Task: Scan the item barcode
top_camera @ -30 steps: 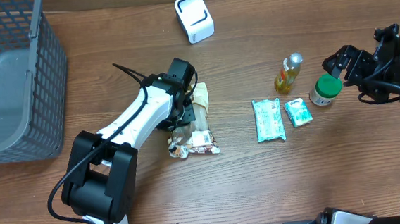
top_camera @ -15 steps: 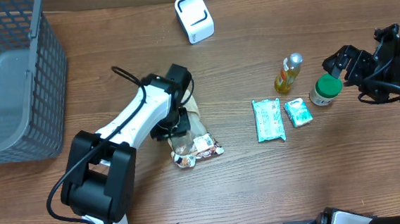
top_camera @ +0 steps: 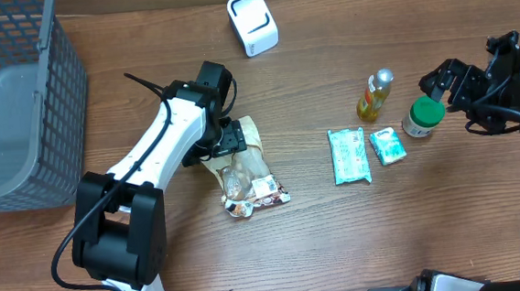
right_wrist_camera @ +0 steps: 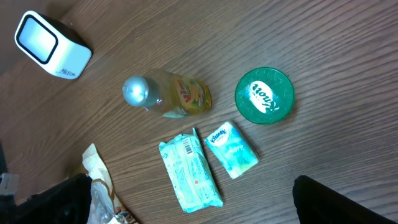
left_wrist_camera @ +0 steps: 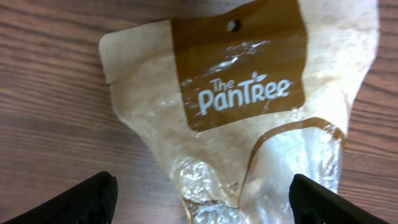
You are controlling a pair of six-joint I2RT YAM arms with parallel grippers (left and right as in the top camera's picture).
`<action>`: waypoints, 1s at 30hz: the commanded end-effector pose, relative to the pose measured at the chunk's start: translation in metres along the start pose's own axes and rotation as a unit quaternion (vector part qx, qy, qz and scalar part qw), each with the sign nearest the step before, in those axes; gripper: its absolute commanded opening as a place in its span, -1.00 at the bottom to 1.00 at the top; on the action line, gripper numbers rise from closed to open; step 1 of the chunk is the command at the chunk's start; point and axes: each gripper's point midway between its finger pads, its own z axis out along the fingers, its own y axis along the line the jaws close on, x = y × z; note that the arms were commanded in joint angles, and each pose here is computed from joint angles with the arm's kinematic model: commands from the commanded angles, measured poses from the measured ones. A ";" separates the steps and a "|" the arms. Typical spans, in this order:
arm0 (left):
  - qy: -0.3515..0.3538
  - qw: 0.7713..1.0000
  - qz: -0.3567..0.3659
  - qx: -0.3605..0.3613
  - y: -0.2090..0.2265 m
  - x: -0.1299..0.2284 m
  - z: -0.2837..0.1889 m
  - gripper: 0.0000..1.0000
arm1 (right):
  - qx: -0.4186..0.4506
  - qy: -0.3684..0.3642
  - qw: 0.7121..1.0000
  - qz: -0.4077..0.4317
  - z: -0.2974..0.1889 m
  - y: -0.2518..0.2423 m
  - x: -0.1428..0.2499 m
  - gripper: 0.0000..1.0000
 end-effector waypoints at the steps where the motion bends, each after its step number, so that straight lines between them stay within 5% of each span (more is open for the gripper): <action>1: -0.012 1.000 0.008 0.000 -0.003 -0.003 0.004 0.80 | -0.002 -0.014 1.000 -0.003 -0.008 0.002 -0.004 1.00; 21: -0.012 0.999 -0.047 0.022 0.007 0.013 0.055 0.86 | -0.002 -0.014 1.000 -0.003 -0.008 0.002 -0.004 1.00; 23: -0.004 0.998 -0.046 0.038 0.003 0.017 0.059 0.68 | -0.001 -0.014 1.000 -0.003 -0.008 0.002 -0.004 1.00; 26: 0.002 0.998 -0.046 0.045 0.001 0.020 0.060 0.03 | -0.002 -0.014 1.000 -0.003 -0.008 0.002 -0.004 1.00; 30: 0.002 0.998 -0.046 0.045 0.000 0.020 0.060 -0.56 | -0.002 -0.014 1.000 -0.003 -0.008 0.002 -0.004 1.00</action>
